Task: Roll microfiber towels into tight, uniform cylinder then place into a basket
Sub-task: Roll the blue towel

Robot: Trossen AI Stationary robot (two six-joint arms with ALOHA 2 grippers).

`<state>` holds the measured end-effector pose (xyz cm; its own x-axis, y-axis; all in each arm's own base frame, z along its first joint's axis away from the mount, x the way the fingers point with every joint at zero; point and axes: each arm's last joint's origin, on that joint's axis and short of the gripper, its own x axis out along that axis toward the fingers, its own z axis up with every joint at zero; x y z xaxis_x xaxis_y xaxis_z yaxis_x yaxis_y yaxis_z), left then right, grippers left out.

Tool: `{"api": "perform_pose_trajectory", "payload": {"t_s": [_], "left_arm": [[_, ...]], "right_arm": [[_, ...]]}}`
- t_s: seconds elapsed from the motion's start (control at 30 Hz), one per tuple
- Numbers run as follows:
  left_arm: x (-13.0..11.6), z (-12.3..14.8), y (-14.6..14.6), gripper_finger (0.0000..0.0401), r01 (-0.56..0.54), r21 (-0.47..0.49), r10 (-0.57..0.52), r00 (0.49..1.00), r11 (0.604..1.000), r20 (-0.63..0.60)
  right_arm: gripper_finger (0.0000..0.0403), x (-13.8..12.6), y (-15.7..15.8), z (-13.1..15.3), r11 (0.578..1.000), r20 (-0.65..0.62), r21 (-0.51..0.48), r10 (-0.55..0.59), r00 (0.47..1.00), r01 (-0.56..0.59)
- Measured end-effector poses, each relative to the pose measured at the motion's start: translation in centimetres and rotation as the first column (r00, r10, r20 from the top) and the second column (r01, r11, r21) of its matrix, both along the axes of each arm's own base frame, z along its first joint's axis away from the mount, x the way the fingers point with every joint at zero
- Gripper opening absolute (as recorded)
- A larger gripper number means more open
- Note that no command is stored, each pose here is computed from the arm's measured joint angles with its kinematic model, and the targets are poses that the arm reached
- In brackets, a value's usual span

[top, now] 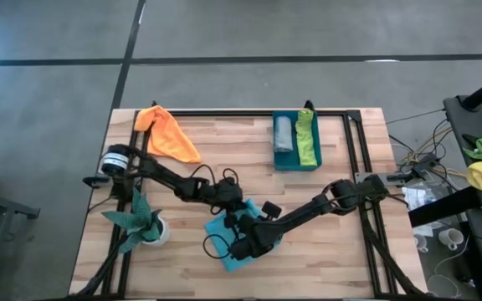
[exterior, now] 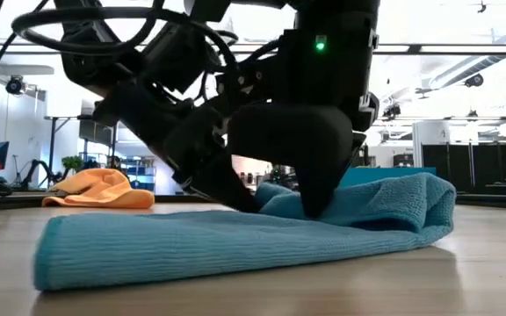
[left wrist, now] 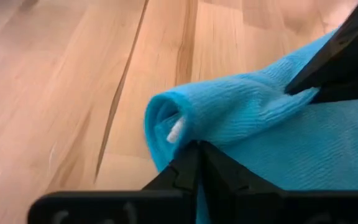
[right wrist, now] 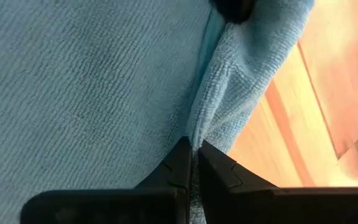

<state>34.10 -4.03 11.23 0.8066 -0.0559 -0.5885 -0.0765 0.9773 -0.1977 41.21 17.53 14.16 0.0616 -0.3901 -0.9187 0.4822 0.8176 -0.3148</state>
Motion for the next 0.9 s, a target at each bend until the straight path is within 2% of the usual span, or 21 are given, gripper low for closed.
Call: {"api": "perform_pose_trajectory", "payload": {"t_s": [0.23,0.67,0.77,0.9], "left_arm": [[0.2,-0.1,0.8,0.0001,-0.063,0.089,0.062,0.998,0.994,0.020],[0.7,0.7,1.0,0.0001,-0.073,0.126,0.064,0.995,0.989,0.072],[0.1,1.4,0.9,0.0001,-0.067,0.133,0.064,0.998,0.989,0.028],[-1.4,2.3,0.8,0.0001,-0.048,0.159,0.063,0.994,0.986,-0.090]], "right_arm": [[0.0013,0.1,0.0,0.0,0.999,-0.001,-0.007,0.032,0.999,-0.032],[0.0013,0.1,0.0,0.2,0.999,0.010,-0.015,0.037,0.999,-0.037],[0.0013,0.2,0.1,0.2,0.999,0.018,-0.012,0.033,0.999,-0.033],[0.0013,0.2,0.1,0.2,0.999,0.019,-0.012,0.033,0.999,-0.033]]}}
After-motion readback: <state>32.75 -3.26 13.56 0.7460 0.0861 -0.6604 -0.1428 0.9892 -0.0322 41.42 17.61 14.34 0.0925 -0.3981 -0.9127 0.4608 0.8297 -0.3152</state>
